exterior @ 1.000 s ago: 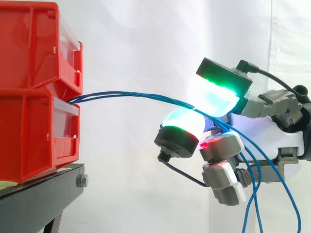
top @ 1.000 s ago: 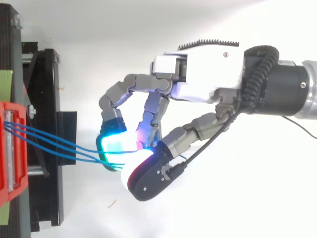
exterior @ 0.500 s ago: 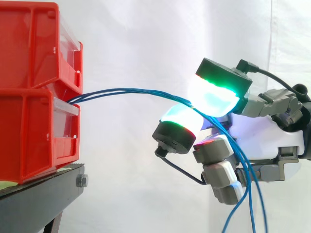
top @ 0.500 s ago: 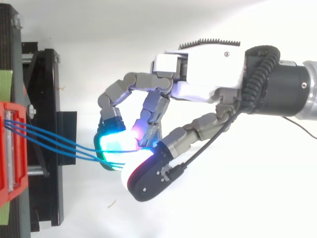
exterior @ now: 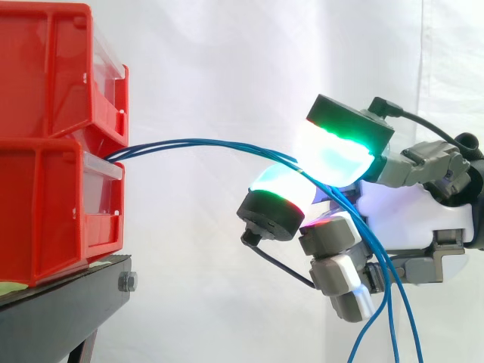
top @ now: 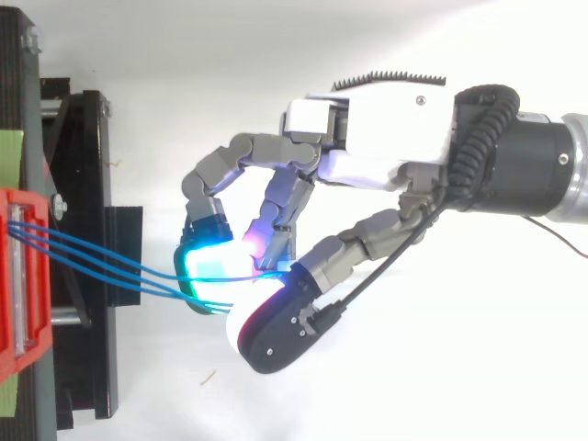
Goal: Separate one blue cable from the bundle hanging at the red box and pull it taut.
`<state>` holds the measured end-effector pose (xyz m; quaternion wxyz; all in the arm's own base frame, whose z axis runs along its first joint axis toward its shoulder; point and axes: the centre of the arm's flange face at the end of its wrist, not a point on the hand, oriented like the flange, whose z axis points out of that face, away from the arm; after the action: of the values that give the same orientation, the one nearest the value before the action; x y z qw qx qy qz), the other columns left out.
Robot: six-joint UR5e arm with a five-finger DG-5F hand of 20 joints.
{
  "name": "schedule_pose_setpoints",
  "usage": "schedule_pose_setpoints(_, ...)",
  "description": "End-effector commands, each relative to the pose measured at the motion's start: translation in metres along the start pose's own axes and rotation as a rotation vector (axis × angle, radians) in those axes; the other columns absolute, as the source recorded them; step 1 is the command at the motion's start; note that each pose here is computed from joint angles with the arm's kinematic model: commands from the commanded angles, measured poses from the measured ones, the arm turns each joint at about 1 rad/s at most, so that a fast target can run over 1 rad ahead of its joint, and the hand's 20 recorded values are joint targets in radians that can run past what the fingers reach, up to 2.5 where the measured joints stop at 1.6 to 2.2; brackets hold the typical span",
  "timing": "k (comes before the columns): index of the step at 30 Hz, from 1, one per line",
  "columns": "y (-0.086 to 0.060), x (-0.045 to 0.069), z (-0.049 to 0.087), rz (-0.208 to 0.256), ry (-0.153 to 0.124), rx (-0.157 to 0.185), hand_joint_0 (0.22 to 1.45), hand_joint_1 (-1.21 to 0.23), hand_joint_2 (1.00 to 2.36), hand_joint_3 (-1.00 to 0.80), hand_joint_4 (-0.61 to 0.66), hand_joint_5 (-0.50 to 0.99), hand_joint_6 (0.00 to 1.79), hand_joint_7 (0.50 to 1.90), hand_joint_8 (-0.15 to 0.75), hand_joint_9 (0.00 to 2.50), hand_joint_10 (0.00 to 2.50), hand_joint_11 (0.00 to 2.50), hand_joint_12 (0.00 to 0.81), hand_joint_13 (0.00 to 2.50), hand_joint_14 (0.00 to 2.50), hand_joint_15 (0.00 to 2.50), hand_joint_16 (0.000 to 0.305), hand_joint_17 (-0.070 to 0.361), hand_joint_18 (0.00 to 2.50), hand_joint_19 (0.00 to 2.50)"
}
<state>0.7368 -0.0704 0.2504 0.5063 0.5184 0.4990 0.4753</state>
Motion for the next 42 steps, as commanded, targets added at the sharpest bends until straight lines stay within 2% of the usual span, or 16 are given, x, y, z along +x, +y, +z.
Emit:
schedule_pose_setpoints(1, -0.0003, 0.0000, -0.0001, -0.001, 0.000, 0.001, 0.81, -0.96, 1.00, -0.45, 0.10, -0.20, 0.90, 1.18, 0.335, 1.06, 0.02, 0.98, 0.375, 1.08, 0.02, 0.61, 0.043, 0.096, 1.05, 0.59)
schedule_pose_setpoints(5, -0.0001, 0.0000, 0.0001, -0.001, 0.000, -0.001, 0.81, -0.98, 1.01, -0.39, 0.14, -0.23, 0.89, 1.14, 0.310, 0.92, 0.02, 0.97, 0.376, 1.01, 0.02, 0.60, 0.045, 0.102, 1.00, 0.58)
schedule_pose_setpoints(11, 0.0006, 0.0001, 0.0004, -0.002, 0.000, -0.002, 0.82, -1.00, 1.00, -0.46, 0.12, -0.25, 0.88, 1.13, 0.289, 0.85, 0.02, 0.95, 0.380, 0.95, 0.02, 0.58, 0.047, 0.106, 0.97, 0.54)
schedule_pose_setpoints(13, -0.0001, 0.0000, 0.0001, -0.002, 0.000, -0.001, 0.78, -0.99, 1.00, -0.50, 0.13, -0.25, 0.87, 1.11, 0.289, 0.85, 0.02, 0.95, 0.377, 0.94, 0.02, 0.57, 0.047, 0.106, 0.98, 0.52)
schedule_pose_setpoints(18, -0.0001, -0.0003, 0.0001, -0.002, -0.003, -0.001, 0.62, -0.91, 1.00, -0.50, 0.16, -0.22, 0.85, 1.11, 0.330, 0.97, 0.02, 0.97, 0.388, 0.99, 0.02, 0.59, 0.046, 0.104, 1.02, 0.59)
schedule_pose_setpoints(24, -0.0001, -0.0004, 0.0001, -0.002, -0.005, -0.001, 0.59, -0.79, 1.00, -0.50, 0.17, -0.19, 0.82, 1.10, 0.347, 1.08, 0.02, 0.94, 0.390, 1.05, 0.02, 0.60, 0.045, 0.102, 1.07, 0.63)
schedule_pose_setpoints(26, 0.0006, 0.0009, 0.0005, -0.002, -0.002, -0.002, 0.63, -0.76, 1.00, -0.50, 0.16, -0.18, 0.81, 1.10, 0.353, 1.10, 0.02, 0.94, 0.387, 1.06, 0.02, 0.60, 0.045, 0.102, 1.08, 0.63)
schedule_pose_setpoints(28, 0.0006, 0.0009, 0.0005, -0.002, -0.002, -0.002, 0.69, -0.80, 1.00, -0.50, 0.10, -0.18, 0.83, 1.14, 0.355, 1.11, 0.02, 0.94, 0.386, 1.08, 0.02, 0.59, 0.045, 0.101, 1.09, 0.62)
schedule_pose_setpoints(32, 0.0007, 0.0020, 0.0005, -0.002, 0.000, -0.002, 0.73, -0.86, 1.01, -0.39, 0.03, -0.19, 0.85, 1.34, 0.354, 1.09, 0.02, 0.95, 0.386, 1.06, 0.02, 0.59, 0.045, 0.101, 1.08, 0.60)
schedule_pose_setpoints(33, -0.0001, 0.0018, 0.0002, -0.002, -0.002, -0.001, 0.76, -0.90, 1.01, -0.36, 0.06, -0.20, 0.89, 1.27, 0.351, 1.07, 0.02, 0.96, 0.389, 1.06, 0.02, 0.59, 0.045, 0.100, 1.08, 0.60)
schedule_pose_setpoints(37, 0.0006, 0.0019, 0.0005, -0.002, -0.002, -0.002, 0.79, -0.92, 1.01, -0.34, 0.09, -0.21, 0.90, 1.20, 0.345, 1.05, 0.02, 0.96, 0.387, 1.05, 0.02, 0.60, 0.044, 0.100, 1.04, 0.60)
schedule_pose_setpoints(41, -0.0001, 0.0018, 0.0002, -0.002, -0.002, -0.001, 0.82, -0.95, 1.01, -0.41, 0.10, -0.21, 0.90, 1.19, 0.327, 0.99, 0.02, 0.95, 0.383, 1.00, 0.02, 0.60, 0.045, 0.102, 0.98, 0.58)
schedule_pose_setpoints(42, -0.0001, 0.0020, 0.0002, -0.002, 0.000, -0.001, 0.82, -0.97, 1.00, -0.50, 0.11, -0.22, 0.90, 1.18, 0.316, 0.93, 0.02, 0.95, 0.380, 0.96, 0.02, 0.59, 0.046, 0.104, 0.97, 0.55)
